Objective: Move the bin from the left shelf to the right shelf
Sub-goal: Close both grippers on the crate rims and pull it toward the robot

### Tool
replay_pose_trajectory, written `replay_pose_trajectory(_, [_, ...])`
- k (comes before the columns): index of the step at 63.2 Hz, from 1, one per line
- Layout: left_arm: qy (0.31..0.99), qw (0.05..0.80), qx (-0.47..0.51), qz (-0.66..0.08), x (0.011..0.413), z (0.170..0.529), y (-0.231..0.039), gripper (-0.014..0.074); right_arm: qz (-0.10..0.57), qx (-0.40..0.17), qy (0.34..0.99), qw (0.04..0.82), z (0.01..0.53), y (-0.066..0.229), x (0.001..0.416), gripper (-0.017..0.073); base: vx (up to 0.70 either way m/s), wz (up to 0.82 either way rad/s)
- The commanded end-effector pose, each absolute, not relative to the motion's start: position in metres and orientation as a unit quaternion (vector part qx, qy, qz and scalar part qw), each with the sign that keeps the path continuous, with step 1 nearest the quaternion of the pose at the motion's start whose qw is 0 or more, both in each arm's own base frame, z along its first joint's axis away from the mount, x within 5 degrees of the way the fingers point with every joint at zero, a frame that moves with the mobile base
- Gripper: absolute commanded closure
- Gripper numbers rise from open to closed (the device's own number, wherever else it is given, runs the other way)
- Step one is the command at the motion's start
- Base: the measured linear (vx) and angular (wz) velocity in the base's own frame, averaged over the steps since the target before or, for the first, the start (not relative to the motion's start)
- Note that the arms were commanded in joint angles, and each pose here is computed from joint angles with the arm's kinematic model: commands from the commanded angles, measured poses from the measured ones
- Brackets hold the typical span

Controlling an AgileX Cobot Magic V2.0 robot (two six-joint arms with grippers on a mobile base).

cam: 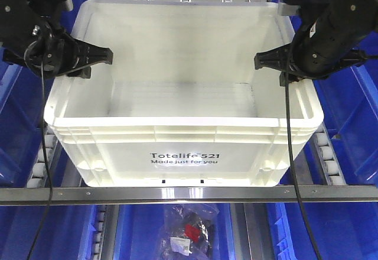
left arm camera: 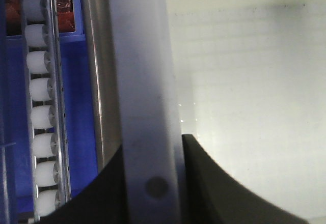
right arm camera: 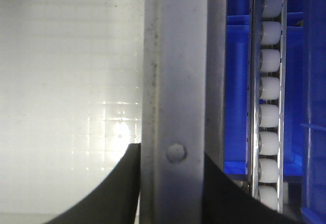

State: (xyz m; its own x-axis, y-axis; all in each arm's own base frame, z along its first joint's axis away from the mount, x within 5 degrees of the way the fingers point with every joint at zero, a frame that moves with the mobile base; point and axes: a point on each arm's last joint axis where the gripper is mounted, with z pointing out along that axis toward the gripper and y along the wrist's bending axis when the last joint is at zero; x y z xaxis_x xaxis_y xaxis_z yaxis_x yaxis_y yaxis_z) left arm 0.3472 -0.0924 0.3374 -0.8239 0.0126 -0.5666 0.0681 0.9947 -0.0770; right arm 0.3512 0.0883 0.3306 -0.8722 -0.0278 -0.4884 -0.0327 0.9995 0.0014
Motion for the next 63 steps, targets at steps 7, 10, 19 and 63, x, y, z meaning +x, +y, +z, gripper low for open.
replay_pose_trajectory(7, [0.919,0.389,0.030,-0.066,0.330,0.387,-0.088,0.0458,-0.004,-0.021,0.936,0.352,0.378,0.077,0.340,0.0461,0.00,0.00])
replay_pose_trajectory(10, [0.918,0.389,0.030,-0.066,0.328,0.389,-0.087,0.0458,-0.003,-0.021,0.935,0.355,0.381,0.077,0.338,0.0461,0.00,0.00])
replay_pose_trajectory(19, [0.917,0.390,0.025,-0.079,0.318,0.398,-0.086,0.0458,0.002,-0.019,0.930,0.366,0.390,0.075,0.331,0.0461,0.00,0.00])
replay_pose_trajectory(63, [0.903,0.420,0.034,-0.081,0.294,0.418,-0.079,0.0458,0.009,-0.019,0.925,0.380,0.400,0.071,0.312,0.0460,0.00,0.00])
